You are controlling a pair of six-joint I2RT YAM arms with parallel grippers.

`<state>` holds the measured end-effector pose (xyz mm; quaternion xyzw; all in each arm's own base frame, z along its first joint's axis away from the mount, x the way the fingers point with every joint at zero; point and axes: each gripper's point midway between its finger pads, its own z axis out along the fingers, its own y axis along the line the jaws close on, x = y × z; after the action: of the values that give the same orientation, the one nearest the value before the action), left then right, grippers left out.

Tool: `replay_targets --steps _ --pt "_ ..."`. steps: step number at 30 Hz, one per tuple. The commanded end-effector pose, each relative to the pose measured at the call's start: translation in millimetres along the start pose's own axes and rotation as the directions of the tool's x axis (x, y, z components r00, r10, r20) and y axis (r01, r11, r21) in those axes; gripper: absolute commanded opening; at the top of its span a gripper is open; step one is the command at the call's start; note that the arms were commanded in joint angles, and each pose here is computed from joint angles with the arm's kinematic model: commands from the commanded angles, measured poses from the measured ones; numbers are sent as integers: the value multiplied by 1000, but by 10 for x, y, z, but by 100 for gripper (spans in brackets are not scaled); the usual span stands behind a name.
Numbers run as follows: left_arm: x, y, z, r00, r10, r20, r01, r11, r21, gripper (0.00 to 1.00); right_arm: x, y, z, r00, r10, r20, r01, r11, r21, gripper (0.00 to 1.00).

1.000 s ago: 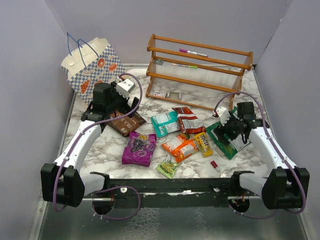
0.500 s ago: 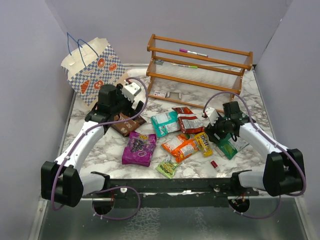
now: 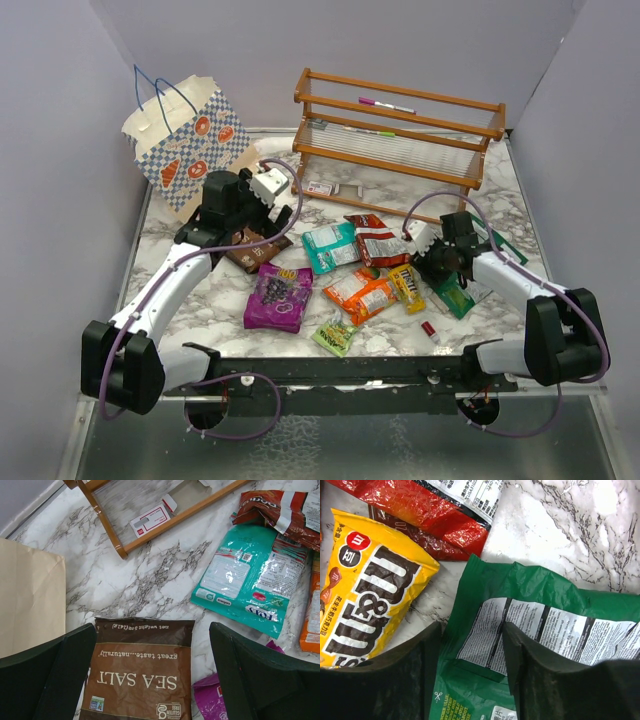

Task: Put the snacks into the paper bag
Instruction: Pick up the snack from the center of the board.

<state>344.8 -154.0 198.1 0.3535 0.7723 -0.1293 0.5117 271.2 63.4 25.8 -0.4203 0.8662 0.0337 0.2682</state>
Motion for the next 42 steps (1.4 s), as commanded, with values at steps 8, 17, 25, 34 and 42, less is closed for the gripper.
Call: replay_targets --steps 8,17,25,34,42 --pt "-18 -69 58 998 57 12 -58 998 12 99 -72 -63 9 999 3 33 -4 999 41 24" --pt "-172 -250 134 995 95 24 -97 990 102 99 -444 -305 -360 993 38 108 -52 990 128 2" --pt "-500 -504 142 991 89 100 -110 968 227 99 -783 -655 -1102 985 36 169 -88 948 306 1" --pt "-815 -626 110 981 99 169 -145 947 287 98 -1182 -722 -1884 967 -62 248 -29 936 349 1" --pt "-1072 -786 26 965 115 235 -193 919 343 97 -1570 -539 -2106 933 -125 336 54 976 213 1"
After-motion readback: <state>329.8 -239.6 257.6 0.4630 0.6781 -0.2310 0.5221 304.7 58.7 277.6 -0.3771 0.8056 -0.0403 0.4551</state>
